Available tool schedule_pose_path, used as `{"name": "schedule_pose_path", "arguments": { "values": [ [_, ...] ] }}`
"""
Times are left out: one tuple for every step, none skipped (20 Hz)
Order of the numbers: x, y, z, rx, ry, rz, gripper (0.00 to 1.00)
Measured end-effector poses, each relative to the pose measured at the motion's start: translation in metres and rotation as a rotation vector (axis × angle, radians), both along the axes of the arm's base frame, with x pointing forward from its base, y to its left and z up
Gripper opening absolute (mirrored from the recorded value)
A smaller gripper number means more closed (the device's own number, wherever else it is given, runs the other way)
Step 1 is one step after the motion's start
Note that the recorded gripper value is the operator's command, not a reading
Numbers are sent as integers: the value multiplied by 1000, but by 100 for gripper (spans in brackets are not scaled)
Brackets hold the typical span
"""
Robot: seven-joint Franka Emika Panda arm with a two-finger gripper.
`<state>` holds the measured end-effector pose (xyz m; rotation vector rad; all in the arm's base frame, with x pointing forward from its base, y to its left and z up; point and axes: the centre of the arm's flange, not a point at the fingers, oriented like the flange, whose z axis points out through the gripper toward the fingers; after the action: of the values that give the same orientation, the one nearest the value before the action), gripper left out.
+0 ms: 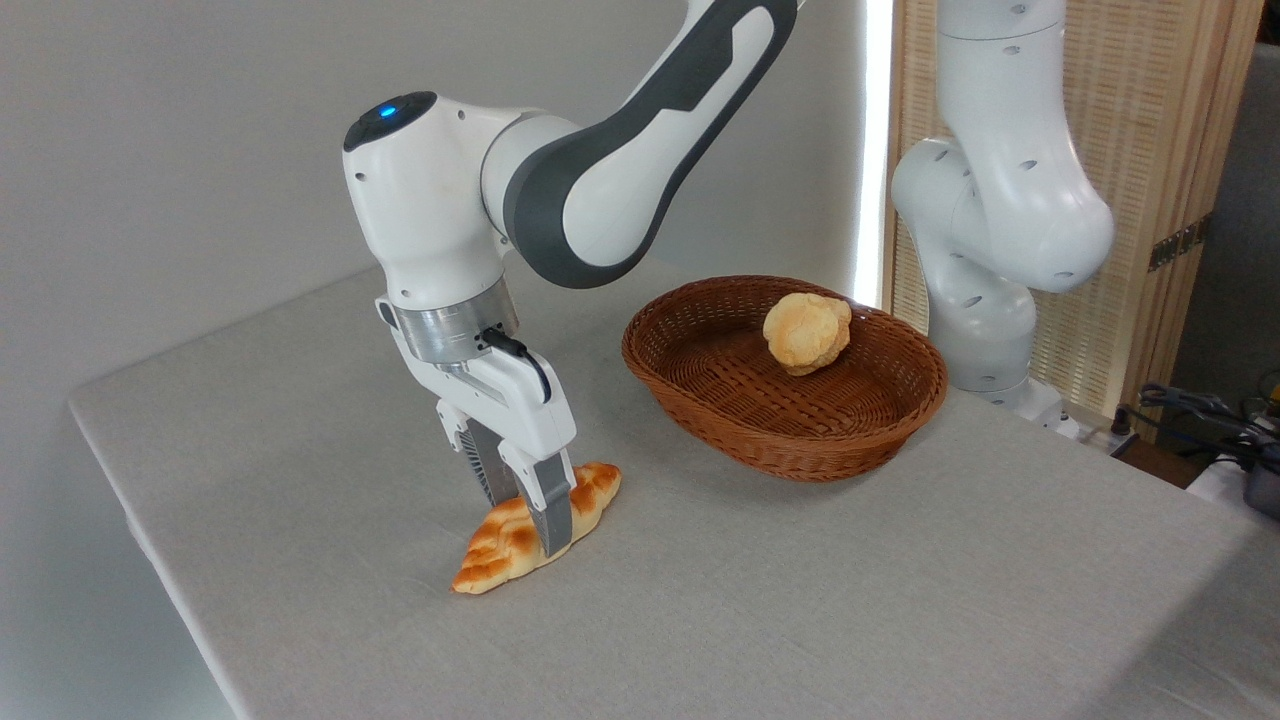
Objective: Put bread into the basket
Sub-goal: 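Lift the braided roll and carry it over the wicker basket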
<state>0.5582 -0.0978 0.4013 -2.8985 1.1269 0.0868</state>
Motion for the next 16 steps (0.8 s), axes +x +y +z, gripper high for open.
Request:
{"name": "schedule_pose_path", "arguments": {
  "values": [
    [0, 0, 0, 0, 0, 0, 59],
    [0, 0, 0, 0, -1, 0, 59],
    [0, 0, 0, 0, -1, 0, 59],
    [0, 0, 0, 0, -3, 0, 59],
    [0, 0, 1, -1, -4, 0, 60],
    [1, 0, 2, -1, -7, 0, 60],
    [2, 0, 4, -3, -15, 0, 60],
    [5, -1, 9, -5, -29, 0, 60],
    [8, -1, 17, -9, -47, 1, 60],
    [12, -1, 28, -13, -70, 2, 61],
    [14, 0, 43, -19, -98, 3, 62],
    [16, 0, 59, -25, -127, 4, 63],
    [15, 1, 75, -32, -157, 5, 63],
    [12, 3, 90, -37, -182, 7, 63],
    [8, 4, 104, -42, -197, 8, 63],
    [1, 6, 117, -44, -200, 9, 63]
  ]
}}
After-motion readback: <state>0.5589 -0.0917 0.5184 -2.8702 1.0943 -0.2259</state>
